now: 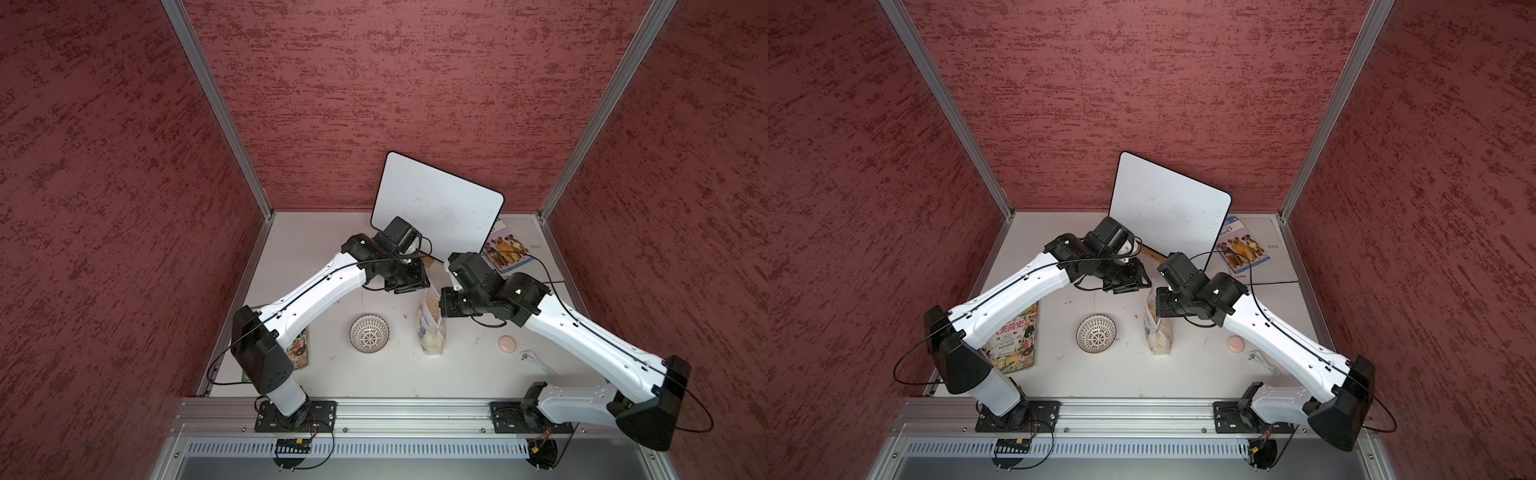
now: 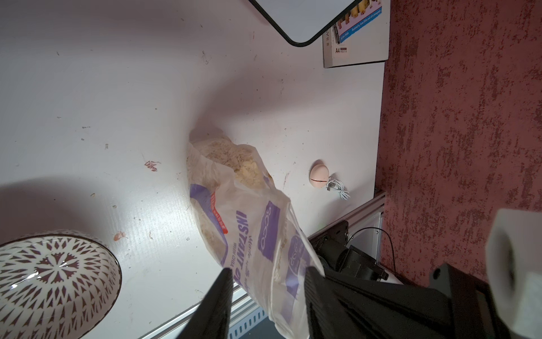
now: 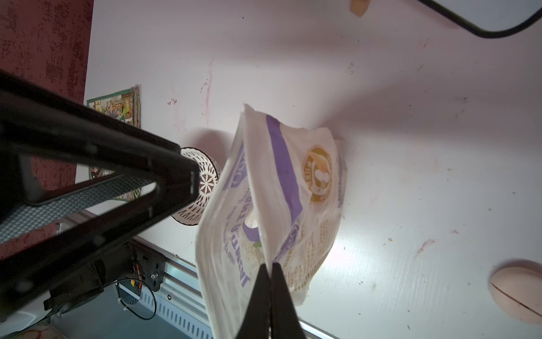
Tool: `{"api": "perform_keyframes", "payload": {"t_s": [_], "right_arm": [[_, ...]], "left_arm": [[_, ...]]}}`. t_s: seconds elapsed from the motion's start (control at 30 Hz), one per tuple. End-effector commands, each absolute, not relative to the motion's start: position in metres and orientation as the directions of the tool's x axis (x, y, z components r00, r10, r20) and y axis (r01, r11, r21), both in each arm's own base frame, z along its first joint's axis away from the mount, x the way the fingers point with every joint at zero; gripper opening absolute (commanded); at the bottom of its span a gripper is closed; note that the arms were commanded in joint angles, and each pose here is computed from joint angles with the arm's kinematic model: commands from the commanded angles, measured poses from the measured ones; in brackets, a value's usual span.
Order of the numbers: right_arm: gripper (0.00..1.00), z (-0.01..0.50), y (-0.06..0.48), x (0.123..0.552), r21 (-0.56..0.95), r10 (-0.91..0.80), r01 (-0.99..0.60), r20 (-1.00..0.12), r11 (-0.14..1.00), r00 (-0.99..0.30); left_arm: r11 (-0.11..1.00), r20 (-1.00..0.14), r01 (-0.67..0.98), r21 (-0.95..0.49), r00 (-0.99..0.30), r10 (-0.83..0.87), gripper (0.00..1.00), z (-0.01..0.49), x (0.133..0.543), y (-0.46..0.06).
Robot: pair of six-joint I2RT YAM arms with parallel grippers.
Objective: Pour the oats into the breakfast bowl
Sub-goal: Open the oats bag at the center of the board.
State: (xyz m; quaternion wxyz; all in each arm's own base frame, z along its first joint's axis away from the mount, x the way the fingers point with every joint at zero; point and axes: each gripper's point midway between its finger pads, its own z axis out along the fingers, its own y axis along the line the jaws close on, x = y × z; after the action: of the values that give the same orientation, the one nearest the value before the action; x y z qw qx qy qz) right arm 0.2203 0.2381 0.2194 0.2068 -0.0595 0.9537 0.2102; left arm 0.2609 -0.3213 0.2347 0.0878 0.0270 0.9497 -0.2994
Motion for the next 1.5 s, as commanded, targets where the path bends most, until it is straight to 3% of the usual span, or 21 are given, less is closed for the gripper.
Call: {"api": "perform_keyframes", "payload": {"t_s": [0.0,0.33,0.63,1.07,1.1,1.2,1.23,1.47], "right_arm": [[0.0,0.258,0.25,0.232,0.438,0.008,-0.272,-0.539,0.857,-0.842],[0.0,0.264,0.252,0.234,0.433,-0.002,-0.29,-0.555,0.853,-0.832],[0.0,0.269,0.244,0.243,0.368,-0.034,-0.316,-0.603,0.874,-0.797],[0.0,0.267,0.244,0.303,0.295,-0.07,-0.393,-0.718,0.871,-0.693],[0.02,0.265,0.246,0.307,0.296,-0.07,-0.398,-0.721,0.869,-0.689],[0.37,0.266,0.254,0.312,0.329,-0.062,-0.432,-0.732,0.84,-0.679],[0.45,0.271,0.255,0.311,0.331,-0.058,-0.444,-0.745,0.833,-0.665],[0.67,0.306,0.212,0.274,0.324,0.067,-0.471,-0.873,0.82,-0.484]], "left_arm": [[0.799,-0.231,0.196,-0.568,-0.97,0.074,0.42,0.237,0.262,-0.33],[0.81,-0.21,0.253,-0.528,-0.964,0.164,0.38,0.22,0.252,-0.336],[0.846,-0.185,0.233,-0.479,-0.969,0.163,0.0,0.221,0.251,-0.33],[0.898,-0.124,0.058,-0.436,-0.992,0.003,0.0,0.219,0.259,-0.303],[0.901,-0.115,0.047,-0.431,-0.993,-0.003,0.0,0.216,0.26,-0.302],[0.909,-0.086,0.01,-0.417,-0.996,-0.028,0.0,0.205,0.262,-0.299],[0.909,-0.081,0.001,-0.416,-0.996,-0.036,0.0,0.203,0.263,-0.299],[0.907,-0.079,-0.018,-0.42,-0.995,-0.056,0.0,0.207,0.273,-0.297]]}}
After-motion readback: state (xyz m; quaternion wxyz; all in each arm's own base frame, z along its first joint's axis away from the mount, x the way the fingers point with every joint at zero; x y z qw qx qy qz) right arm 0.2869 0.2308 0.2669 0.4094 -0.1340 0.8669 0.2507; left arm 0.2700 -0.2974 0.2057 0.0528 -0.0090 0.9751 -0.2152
